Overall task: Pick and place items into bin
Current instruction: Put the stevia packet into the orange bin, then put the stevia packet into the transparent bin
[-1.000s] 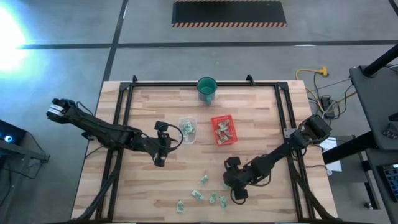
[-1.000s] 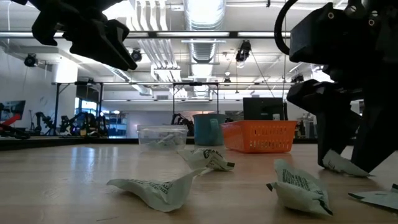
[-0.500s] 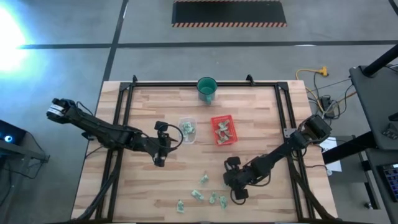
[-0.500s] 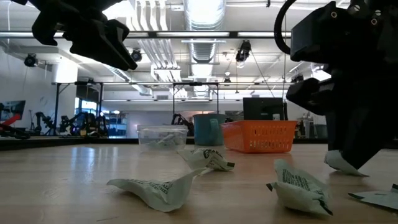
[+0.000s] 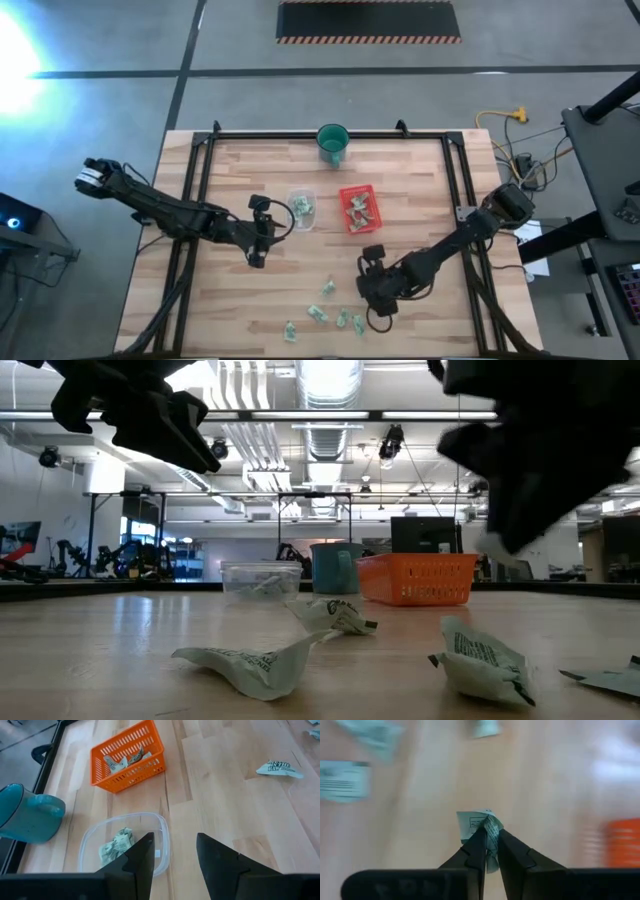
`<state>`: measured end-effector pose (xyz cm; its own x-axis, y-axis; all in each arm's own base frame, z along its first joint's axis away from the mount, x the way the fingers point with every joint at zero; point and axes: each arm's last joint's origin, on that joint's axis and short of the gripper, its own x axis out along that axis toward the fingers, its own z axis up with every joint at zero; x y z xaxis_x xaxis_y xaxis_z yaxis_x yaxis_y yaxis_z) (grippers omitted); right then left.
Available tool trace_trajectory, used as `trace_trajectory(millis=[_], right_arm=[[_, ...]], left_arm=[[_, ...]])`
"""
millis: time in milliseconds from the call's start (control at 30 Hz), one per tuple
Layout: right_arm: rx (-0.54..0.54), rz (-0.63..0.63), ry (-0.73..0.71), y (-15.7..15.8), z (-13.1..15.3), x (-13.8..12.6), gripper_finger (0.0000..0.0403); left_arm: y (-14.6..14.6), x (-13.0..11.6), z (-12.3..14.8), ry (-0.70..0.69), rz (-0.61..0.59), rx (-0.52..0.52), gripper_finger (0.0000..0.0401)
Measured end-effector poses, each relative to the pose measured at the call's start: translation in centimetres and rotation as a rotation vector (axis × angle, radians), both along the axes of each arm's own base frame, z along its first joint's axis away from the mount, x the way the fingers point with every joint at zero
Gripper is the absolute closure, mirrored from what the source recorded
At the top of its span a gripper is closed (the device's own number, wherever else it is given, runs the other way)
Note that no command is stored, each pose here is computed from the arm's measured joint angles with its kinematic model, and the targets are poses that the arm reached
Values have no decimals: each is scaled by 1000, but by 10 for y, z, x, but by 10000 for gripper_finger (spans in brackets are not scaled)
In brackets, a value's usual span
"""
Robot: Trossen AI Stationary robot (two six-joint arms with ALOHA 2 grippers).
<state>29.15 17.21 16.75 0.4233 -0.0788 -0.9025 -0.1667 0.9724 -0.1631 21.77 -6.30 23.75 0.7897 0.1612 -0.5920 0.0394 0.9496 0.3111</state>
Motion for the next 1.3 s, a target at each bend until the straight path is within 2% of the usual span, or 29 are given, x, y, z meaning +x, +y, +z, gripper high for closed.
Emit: trace_trajectory(millis=[200, 267, 333, 633, 867, 1067, 1300], right_arm=[[-365, -67, -99, -15, 23, 9, 369], [-452, -112, -118, -25, 29, 13, 369], [-491, -152, -112, -36, 32, 18, 369], [-529, -346, -21, -104, 25, 33, 369], [-497, -512, 18, -145, 16, 34, 369], [-482, -572, 32, -160, 10, 31, 360], [-476, -575, 25, -160, 11, 31, 300]], left_arm=[[0, 0, 0, 0, 0, 0, 271], [0, 0, 0, 0, 0, 0, 271], [0, 0, 0, 0, 0, 0, 271], [0, 0, 0, -1, 0, 0, 271], [0, 0, 0, -1, 0, 0, 271], [0, 1, -1, 1, 0, 0, 271], [-1, 3, -4, 15, 1, 4, 271]])
